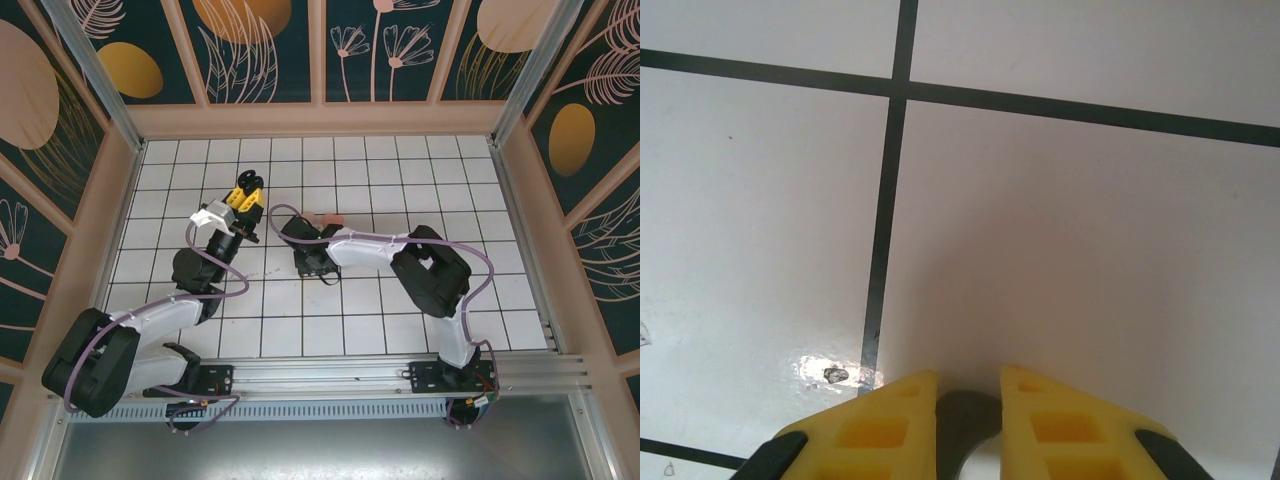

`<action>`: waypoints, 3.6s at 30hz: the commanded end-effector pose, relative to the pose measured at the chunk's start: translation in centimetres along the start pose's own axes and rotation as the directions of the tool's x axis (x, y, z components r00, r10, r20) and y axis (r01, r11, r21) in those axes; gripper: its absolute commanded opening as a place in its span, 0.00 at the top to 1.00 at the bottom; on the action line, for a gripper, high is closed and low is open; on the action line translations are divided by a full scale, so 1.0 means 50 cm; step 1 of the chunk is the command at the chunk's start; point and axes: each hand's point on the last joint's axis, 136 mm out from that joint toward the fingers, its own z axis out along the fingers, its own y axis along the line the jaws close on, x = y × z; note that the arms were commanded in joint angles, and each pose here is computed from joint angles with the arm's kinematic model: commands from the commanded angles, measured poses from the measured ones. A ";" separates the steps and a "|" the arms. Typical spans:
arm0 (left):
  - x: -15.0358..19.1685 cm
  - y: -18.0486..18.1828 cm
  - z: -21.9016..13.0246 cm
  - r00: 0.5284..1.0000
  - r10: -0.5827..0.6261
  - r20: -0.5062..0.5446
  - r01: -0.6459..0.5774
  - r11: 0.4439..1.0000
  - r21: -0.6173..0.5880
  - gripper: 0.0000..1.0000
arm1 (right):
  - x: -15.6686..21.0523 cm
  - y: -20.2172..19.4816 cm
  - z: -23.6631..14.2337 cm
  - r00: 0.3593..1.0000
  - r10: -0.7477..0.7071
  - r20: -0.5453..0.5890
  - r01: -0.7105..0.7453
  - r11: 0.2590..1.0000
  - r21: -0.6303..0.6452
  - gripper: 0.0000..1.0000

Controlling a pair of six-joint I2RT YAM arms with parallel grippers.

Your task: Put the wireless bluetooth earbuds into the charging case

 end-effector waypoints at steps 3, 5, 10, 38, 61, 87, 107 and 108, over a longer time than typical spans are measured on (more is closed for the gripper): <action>-0.034 -0.010 0.004 0.999 0.007 0.038 -0.008 0.999 0.031 1.00 | -0.042 0.003 -0.066 0.995 0.025 0.097 -0.023 0.999 -0.024 0.82; -0.037 -0.024 0.005 0.999 0.012 0.037 -0.015 0.997 0.071 1.00 | -0.060 -0.004 -0.100 0.990 0.039 0.137 -0.035 0.999 -0.036 0.82; -0.032 -0.067 0.014 1.000 0.030 0.006 -0.030 0.980 0.199 1.00 | -0.106 -0.036 -0.196 0.966 0.078 0.248 -0.065 0.996 -0.059 0.82; 0.026 -0.202 0.036 0.994 -0.028 -0.110 0.087 0.810 0.580 1.00 | -0.256 -0.015 -0.728 0.648 0.165 0.744 0.212 0.899 -0.384 0.81; 0.018 -0.224 0.053 0.992 -0.068 -0.103 0.117 0.783 0.610 1.00 | -0.240 0.032 -0.660 0.664 0.123 0.737 0.228 0.907 -0.356 0.81; 0.005 -0.224 0.056 0.994 -0.064 -0.089 0.105 0.789 0.605 1.00 | -0.205 0.023 -0.578 0.728 0.077 0.682 0.200 0.926 -0.319 0.82; 0.002 -0.219 0.062 0.993 -0.070 -0.092 0.111 0.800 0.589 1.00 | -0.157 0.055 -0.513 0.760 -0.049 0.648 0.236 0.950 -0.205 0.84; 0.002 -0.218 0.062 0.993 -0.070 -0.091 0.111 0.801 0.588 1.00 | -0.158 0.051 -0.511 0.759 -0.046 0.649 0.228 0.953 -0.200 0.84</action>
